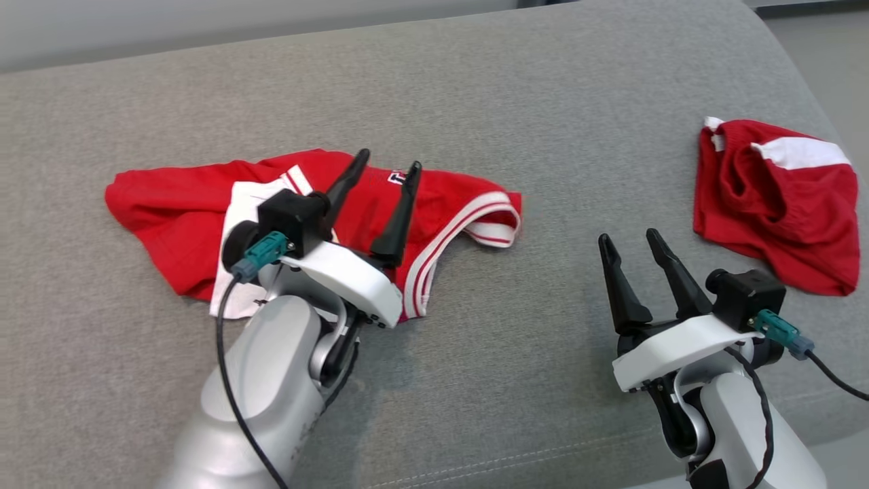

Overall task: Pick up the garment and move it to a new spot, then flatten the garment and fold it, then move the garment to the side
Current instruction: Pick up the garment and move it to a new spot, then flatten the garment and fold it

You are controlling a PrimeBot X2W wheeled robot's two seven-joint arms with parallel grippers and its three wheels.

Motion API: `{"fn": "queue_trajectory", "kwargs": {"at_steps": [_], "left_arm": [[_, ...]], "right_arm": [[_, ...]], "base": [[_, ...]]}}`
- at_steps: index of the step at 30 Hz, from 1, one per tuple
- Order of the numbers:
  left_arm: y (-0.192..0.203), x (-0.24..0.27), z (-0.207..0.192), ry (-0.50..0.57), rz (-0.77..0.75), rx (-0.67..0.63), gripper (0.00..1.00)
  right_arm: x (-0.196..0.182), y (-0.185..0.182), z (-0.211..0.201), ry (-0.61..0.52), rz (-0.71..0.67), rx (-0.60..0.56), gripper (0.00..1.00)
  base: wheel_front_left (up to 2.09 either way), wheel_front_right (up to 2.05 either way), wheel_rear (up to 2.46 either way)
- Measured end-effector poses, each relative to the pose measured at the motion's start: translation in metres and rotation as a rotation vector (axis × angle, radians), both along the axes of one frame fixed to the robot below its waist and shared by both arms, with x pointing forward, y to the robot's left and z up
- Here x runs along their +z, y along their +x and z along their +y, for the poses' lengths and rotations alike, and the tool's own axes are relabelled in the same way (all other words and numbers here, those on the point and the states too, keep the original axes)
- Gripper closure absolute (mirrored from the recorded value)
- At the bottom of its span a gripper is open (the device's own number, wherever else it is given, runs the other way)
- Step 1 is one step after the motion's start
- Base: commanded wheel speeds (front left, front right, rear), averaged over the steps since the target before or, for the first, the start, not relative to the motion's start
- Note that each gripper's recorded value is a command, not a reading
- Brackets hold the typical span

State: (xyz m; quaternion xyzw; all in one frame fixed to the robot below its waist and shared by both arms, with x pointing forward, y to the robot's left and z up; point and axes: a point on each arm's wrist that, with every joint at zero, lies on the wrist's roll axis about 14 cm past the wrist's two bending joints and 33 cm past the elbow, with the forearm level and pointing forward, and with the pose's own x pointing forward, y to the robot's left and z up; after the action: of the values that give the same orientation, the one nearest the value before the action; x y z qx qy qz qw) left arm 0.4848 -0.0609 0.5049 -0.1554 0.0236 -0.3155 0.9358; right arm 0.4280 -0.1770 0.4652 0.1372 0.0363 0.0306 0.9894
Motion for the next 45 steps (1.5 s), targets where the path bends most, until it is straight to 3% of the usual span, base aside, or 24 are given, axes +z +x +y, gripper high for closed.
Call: {"fn": "queue_trajectory", "kwargs": {"at_steps": [7, 19, 33, 34, 35, 36, 37, 41, 45], "left_arm": [[0.005, -0.014, 0.057, 0.025, 0.028, 0.159, 0.00], [-0.029, -0.042, 0.171, 0.086, 0.098, 0.448, 0.00], [-0.072, -0.055, 0.227, 0.063, 0.166, 0.608, 0.00], [-0.073, -0.055, 0.230, 0.064, 0.164, 0.616, 0.00], [-0.074, -0.054, 0.233, 0.063, 0.164, 0.625, 0.00], [-0.076, -0.054, 0.236, 0.063, 0.163, 0.633, 0.00], [-0.077, -0.054, 0.238, 0.063, 0.163, 0.640, 0.00], [-0.084, -0.058, 0.245, 0.063, 0.180, 0.668, 0.00], [-0.080, -0.059, 0.239, 0.057, 0.181, 0.653, 0.00]], "right_arm": [[-0.005, 0.007, 0.049, 0.027, 0.009, 0.136, 0.00], [-0.028, -0.003, 0.145, 0.062, 0.088, 0.445, 0.00], [-0.060, -0.012, 0.186, -0.004, 0.192, 0.595, 0.00], [-0.059, -0.010, 0.189, -0.008, 0.189, 0.605, 0.15], [-0.058, -0.009, 0.192, -0.008, 0.186, 0.613, 0.53], [-0.056, -0.007, 0.196, -0.006, 0.181, 0.622, 0.70], [-0.054, -0.006, 0.199, -0.007, 0.176, 0.631, 1.00], [-0.044, 0.000, 0.200, -0.002, 0.149, 0.630, 1.00], [-0.027, 0.017, 0.174, 0.006, 0.092, 0.555, 1.00]], "base": [[0.00, 0.00, 0.00], [0.00, 0.00, 0.00], [0.00, 0.00, 0.00], [0.00, 0.00, 0.00], [0.00, 0.00, 0.00], [0.00, 0.00, 0.00], [0.00, 0.00, 0.00], [0.00, 0.00, 0.00], [0.00, 0.00, 0.00]]}}
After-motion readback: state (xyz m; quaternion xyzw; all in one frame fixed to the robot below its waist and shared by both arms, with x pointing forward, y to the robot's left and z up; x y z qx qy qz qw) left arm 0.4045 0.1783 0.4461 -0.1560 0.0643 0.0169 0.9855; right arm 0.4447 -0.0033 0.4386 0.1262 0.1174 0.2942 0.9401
